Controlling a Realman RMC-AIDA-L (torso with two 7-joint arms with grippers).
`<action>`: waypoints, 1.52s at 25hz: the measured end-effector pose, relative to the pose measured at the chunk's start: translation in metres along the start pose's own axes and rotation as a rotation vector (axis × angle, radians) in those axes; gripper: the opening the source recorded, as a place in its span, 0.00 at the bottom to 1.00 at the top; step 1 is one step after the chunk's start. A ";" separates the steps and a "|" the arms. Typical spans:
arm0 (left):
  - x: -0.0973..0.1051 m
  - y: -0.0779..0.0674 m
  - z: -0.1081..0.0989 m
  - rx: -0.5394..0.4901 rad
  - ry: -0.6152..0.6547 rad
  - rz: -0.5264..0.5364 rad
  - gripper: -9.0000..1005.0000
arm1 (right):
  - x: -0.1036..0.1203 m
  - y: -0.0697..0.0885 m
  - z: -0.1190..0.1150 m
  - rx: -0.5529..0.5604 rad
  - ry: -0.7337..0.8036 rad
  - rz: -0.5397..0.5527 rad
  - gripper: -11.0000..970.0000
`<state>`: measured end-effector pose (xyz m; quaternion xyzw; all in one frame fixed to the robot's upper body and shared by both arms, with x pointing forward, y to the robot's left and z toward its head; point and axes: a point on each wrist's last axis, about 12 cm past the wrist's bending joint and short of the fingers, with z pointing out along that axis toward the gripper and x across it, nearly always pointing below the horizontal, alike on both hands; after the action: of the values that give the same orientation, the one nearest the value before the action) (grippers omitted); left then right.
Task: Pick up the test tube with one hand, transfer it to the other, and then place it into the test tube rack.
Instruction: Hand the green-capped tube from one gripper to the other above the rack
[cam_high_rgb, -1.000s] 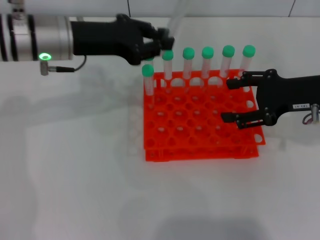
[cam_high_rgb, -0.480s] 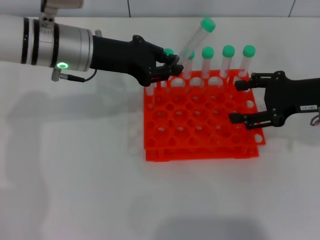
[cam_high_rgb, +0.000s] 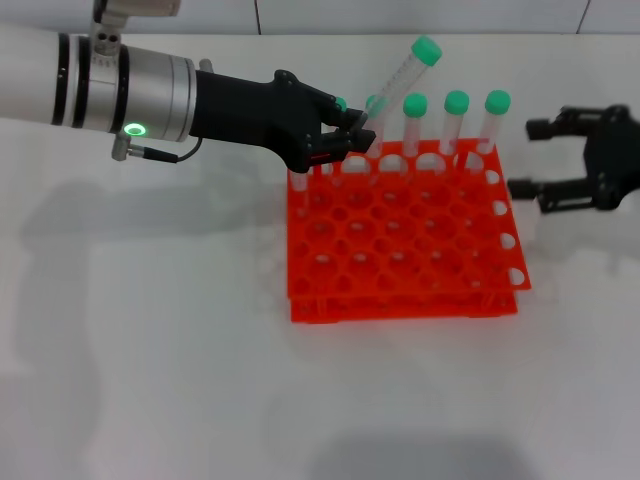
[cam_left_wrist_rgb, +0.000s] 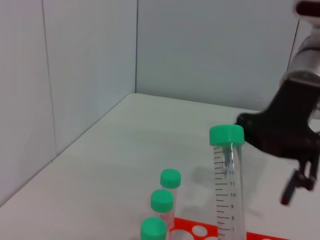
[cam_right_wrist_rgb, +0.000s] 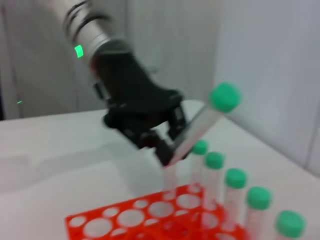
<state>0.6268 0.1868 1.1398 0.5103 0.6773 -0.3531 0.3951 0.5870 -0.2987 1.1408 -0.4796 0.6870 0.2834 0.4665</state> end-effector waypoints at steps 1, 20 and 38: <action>0.000 0.000 0.000 0.000 0.000 0.000 0.25 | -0.001 -0.002 -0.002 0.012 -0.008 0.017 0.83; 0.002 -0.005 0.008 0.016 0.012 0.017 0.26 | 0.018 0.021 0.021 0.027 -0.383 0.410 0.83; 0.004 -0.011 0.016 0.032 0.015 0.039 0.28 | 0.022 0.044 0.058 0.089 -0.590 0.419 0.83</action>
<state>0.6182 0.1723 1.1299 0.5322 0.6644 -0.3523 0.3888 0.5656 -0.2426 1.0945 -0.2051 0.6180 0.4688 0.5969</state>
